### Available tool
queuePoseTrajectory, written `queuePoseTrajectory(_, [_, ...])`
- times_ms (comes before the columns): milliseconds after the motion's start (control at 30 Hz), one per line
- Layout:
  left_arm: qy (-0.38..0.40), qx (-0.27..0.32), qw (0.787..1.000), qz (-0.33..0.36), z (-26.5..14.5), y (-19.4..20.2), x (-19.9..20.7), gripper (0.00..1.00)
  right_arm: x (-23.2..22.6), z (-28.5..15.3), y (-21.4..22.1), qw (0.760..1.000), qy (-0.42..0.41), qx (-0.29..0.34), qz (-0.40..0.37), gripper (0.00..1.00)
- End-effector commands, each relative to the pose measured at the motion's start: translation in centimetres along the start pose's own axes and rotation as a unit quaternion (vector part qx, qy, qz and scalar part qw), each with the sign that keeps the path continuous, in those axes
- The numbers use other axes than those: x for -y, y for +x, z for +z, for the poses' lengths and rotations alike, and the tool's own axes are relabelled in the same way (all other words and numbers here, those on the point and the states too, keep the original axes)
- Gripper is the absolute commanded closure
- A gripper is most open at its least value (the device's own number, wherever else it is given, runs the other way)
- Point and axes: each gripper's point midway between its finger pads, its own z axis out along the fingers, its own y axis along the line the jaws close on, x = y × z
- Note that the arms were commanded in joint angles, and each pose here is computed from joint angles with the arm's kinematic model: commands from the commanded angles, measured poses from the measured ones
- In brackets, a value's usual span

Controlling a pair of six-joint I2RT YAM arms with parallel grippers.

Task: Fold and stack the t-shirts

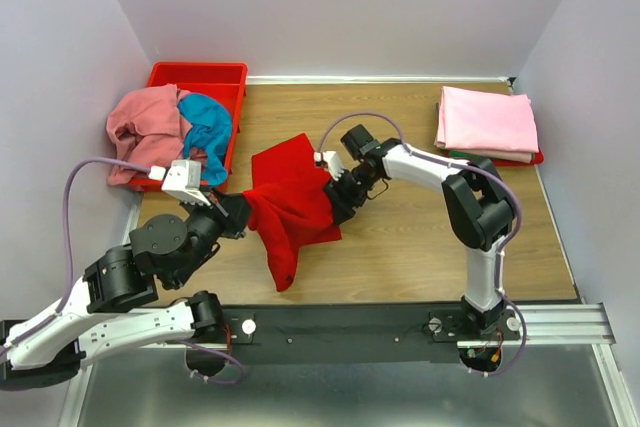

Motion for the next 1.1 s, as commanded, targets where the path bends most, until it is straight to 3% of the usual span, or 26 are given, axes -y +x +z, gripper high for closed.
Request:
queuePoseTrajectory(0, [-0.075,0.048,0.995,-0.050,-1.0,-2.1,-3.0,1.00,-0.3,1.1,-0.4,1.000,0.020,0.005,0.002,0.34])
queuePoseTrajectory(167, [-0.141,0.064,0.981,-0.114,-1.8,-2.1,-5.7,1.00,0.1,2.4,-0.2,0.998,0.056,-0.006,0.011,0.33])
queuePoseTrajectory(433, [-0.162,0.065,0.976,-0.128,-2.4,-1.5,-7.0,1.00,0.4,4.6,0.8,0.991,0.129,-0.039,-0.002,0.33])
queuePoseTrajectory(700, [-0.179,0.083,0.971,-0.138,-3.2,-2.2,-8.2,1.00,2.6,3.4,2.9,0.971,0.233,-0.054,-0.017,0.39])
queuePoseTrajectory(1033, [-0.176,0.088,0.970,-0.140,-3.5,-2.1,-8.6,1.00,3.9,2.0,4.9,0.956,0.284,-0.075,-0.021,0.71])
queuePoseTrajectory(1067, [-0.175,0.088,0.970,-0.141,-3.5,-2.0,-8.7,1.00,3.7,1.9,4.9,0.956,0.283,-0.072,-0.020,0.79])
